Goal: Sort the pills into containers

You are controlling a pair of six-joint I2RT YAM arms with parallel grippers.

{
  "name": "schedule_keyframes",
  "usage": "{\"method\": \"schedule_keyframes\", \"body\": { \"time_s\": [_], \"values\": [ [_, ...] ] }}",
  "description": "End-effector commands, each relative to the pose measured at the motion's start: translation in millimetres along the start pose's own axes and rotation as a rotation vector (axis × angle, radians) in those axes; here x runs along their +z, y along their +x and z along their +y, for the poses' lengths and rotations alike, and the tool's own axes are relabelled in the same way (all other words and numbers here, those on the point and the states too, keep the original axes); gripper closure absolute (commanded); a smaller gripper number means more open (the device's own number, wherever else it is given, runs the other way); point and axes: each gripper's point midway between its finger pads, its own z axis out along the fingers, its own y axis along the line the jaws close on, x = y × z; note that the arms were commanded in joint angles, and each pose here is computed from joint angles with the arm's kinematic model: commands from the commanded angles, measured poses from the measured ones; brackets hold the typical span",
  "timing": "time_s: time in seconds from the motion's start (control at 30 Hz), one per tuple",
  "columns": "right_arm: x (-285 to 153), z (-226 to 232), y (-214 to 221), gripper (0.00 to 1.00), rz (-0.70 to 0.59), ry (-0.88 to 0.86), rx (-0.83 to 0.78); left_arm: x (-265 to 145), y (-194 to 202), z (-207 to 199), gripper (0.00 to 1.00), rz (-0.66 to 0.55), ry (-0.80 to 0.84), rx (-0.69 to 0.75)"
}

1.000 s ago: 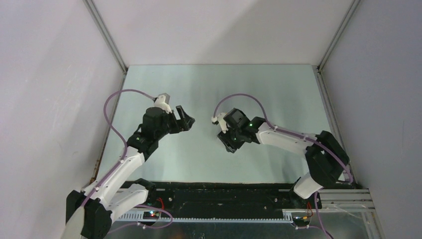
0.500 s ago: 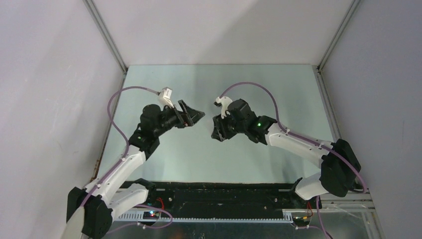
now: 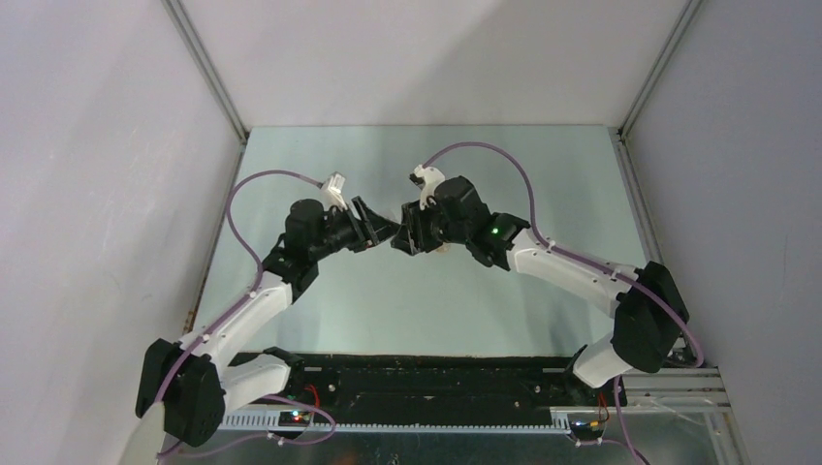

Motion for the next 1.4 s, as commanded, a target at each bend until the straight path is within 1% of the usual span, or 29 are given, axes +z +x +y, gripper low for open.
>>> {"method": "schedule_keyframes", "body": {
  "time_s": [0.0,0.03,0.07,0.1,0.13,0.17,0.2,0.23,0.27,0.3,0.33,0.37,0.4,0.47,0.57,0.67,0.73,0.77,0.83,0.97,1.03,1.17,1.27,1.37],
  "values": [
    [5.1,12.2,-29.8,0.55,-0.076,-0.029,0.026,0.2,-5.0,-12.6,0.46,-0.003,0.034,-0.012],
    [7.3,11.1,-28.3,0.55,-0.070,-0.026,0.028,0.8,-4.7,-11.6,0.49,0.000,0.029,-0.014],
    [7.7,10.2,-29.4,0.54,-0.070,-0.021,0.035,1.3,-3.9,-10.4,0.55,0.004,0.025,-0.016],
    [9.6,8.7,-28.4,0.54,-0.065,-0.016,0.041,2.2,-3.5,-10.0,0.59,0.009,0.024,-0.018],
    [9.5,8.3,-30.0,0.53,-0.063,-0.012,0.054,2.6,-2.7,-9.7,0.67,0.012,0.024,-0.021],
    [12.1,5.7,-29.0,0.52,-0.057,-0.003,0.070,3.7,-2.0,-9.3,0.71,0.017,0.025,-0.024],
    [13.9,3.3,-28.4,0.48,-0.049,0.011,0.081,4.2,-1.5,-9.3,0.78,0.021,0.026,-0.030],
    [14.7,1.9,-28.6,0.46,-0.047,0.017,0.089,5.1,-1.2,-9.4,0.82,0.025,0.027,-0.037],
    [15.6,0.4,-28.8,0.38,-0.043,0.028,0.093,5.5,-1.2,-9.9,0.91,0.027,0.028,-0.041],
    [15.6,0.3,-29.3,0.34,-0.042,0.032,0.098,6.3,-1.1,-9.6,0.95,0.031,0.025,-0.047],
    [15.2,-0.2,-29.0,0.23,-0.039,0.038,0.098,6.7,-1.7,-9.3,0.99,0.030,0.022,-0.047],
    [14.7,-0.3,-29.4,0.18,-0.040,0.041,0.090,6.5,-2.8,-9.4,1.00,0.031,0.016,-0.046],
    [13.7,-1.2,-28.1,0.09,-0.034,0.047,0.083,6.4,-5.4,-7.5,1.00,0.023,0.003,-0.047],
    [13.3,-1.9,-23.6,0.05,-0.017,0.049,0.046,5.2,-10.4,-6.2,1.00,0.014,-0.019,-0.052],
    [14.2,-1.3,-16.8,0.05,0.011,0.032,-0.005,3.5,-16.9,-6.3,1.00,0.007,-0.039,-0.060],
    [17.6,4.1,-13.9,0.09,0.023,-0.005,-0.014,3.0,-20.0,-8.5,1.00,0.007,-0.037,-0.063],
    [20.9,6.5,-16.0,0.15,0.015,-0.022,-0.008,3.0,-22.0,-9.8,1.00,0.004,-0.035,-0.067],
    [23.5,7.8,-16.9,0.21,0.009,-0.030,-0.008,3.0,-23.0,-10.0,1.00,0.002,-0.035,-0.070],
    [26.3,7.8,-19.0,0.27,-0.005,-0.025,-0.016,2.1,-20.0,-7.2,1.00,0.017,-0.053,-0.092],
    [26.3,9.6,-22.9,0.35,-0.022,-0.027,-0.023,0.3,-18.2,-5.8,1.00,0.028,-0.060,-0.106],
    [22.4,12.5,-27.6,0.37,-0.032,-0.046,-0.016,-1.3,-18.7,-6.8,1.00,0.026,-0.057,-0.098],
    [14.1,9.0,-34.0,0.37,-0.032,-0.064,0.034,-3.2,-21.4,-5.3,1.00,0.014,-0.061,-0.080],
    [9.9,-2.3,-31.2,0.33,-0.018,-0.041,0.059,-4.8,-24.4,-4.1,1.00,0.005,-0.061,-0.076],
    [4.4,-16.7,-30.9,0.31,-0.018,-0.002,0.070,-7.2,-27.7,-4.3,1.00,-0.005,-0.060,-0.075]
  ]
}}
